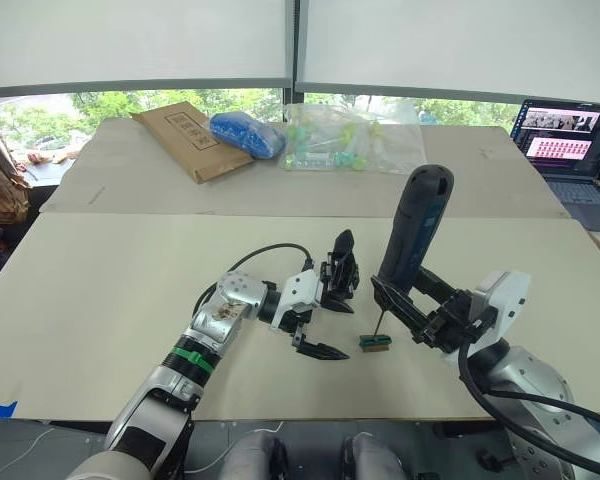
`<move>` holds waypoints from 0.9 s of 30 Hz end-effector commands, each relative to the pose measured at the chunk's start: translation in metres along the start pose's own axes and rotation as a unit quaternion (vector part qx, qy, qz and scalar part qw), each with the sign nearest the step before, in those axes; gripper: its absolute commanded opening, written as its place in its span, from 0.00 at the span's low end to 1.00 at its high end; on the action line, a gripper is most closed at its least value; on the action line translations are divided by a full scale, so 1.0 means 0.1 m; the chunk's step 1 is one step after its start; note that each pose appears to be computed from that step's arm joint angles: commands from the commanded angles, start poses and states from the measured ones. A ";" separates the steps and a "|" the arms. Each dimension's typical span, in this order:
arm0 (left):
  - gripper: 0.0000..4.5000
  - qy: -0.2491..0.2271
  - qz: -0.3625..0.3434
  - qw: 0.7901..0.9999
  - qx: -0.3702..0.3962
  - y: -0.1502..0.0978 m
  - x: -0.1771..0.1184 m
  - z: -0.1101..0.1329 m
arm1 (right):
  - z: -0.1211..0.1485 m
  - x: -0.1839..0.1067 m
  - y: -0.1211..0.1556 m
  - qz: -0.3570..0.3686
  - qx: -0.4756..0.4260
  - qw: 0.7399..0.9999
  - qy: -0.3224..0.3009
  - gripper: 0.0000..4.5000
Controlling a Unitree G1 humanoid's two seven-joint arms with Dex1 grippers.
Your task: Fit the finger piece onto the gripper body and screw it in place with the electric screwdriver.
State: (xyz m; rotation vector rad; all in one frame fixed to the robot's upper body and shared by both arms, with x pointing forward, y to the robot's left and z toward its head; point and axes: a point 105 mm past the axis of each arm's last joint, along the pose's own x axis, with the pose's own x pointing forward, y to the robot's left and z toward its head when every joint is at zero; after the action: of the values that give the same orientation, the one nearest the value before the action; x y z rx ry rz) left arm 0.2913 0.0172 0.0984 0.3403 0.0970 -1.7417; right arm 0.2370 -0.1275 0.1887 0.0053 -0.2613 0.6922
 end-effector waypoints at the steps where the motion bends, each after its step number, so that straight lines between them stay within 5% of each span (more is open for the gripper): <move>1: 1.00 -0.007 0.000 1.000 0.023 0.02 0.00 0.09 | 0.15 -0.02 0.00 -0.001 -0.023 0.999 -0.027 0.42; 27: 1.00 -0.007 0.003 1.000 0.025 0.03 0.00 0.09 | 0.10 0.00 0.00 0.003 -0.017 1.000 -0.024 0.42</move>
State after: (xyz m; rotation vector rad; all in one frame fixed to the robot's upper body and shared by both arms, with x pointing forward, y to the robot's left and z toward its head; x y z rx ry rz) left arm 0.2917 0.0170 0.0985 0.3408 0.0949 -1.7377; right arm 0.2386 -0.1284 0.1849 -0.0002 -0.2503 0.6887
